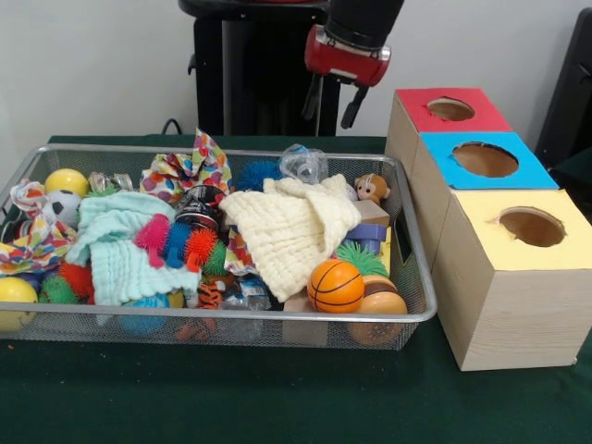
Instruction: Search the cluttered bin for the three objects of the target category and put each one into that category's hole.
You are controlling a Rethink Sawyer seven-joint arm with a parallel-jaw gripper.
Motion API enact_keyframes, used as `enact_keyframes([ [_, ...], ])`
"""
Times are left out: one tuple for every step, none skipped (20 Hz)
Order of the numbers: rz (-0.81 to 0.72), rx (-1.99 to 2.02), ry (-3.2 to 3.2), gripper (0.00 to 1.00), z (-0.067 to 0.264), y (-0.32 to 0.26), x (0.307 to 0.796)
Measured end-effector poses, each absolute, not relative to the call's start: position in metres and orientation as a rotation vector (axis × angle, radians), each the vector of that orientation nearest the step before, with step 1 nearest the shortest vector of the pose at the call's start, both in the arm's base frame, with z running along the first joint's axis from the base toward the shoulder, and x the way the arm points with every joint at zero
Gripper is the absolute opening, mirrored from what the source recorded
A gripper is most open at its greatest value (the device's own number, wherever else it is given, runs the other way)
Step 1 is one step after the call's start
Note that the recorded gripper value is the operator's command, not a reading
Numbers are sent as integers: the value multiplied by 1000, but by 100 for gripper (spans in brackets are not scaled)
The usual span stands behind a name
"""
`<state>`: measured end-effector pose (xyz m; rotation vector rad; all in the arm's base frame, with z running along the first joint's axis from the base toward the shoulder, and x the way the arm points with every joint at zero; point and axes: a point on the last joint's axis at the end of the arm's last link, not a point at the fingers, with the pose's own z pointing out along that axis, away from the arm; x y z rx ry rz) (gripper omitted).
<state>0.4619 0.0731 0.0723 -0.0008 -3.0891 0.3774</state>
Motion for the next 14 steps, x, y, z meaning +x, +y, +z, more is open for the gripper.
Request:
enact_keyframes([
  [383, -10, -3097, 100, 70, 72, 462],
  [389, -20, -3106, 100, 67, 70, 462],
  [397, -34, -3116, 100, 63, 67, 462],
  [415, -62, -3137, 100, 55, 61, 461],
  [428, -82, -3151, 100, 49, 56, 460],
  [438, -98, -3161, 100, 44, 51, 458],
  [443, -108, -3165, 100, 42, 49, 457],
  [448, -118, -3169, 100, 39, 47, 456],
  [455, -134, -3172, 100, 35, 43, 452],
  [461, -149, -3172, 100, 31, 40, 449],
  [468, -168, -3169, 100, 25, 36, 443],
  [470, -178, -3167, 100, 22, 34, 440],
  [471, -186, -3166, 100, 20, 33, 438],
  [472, -195, -3165, 100, 18, 32, 436],
])
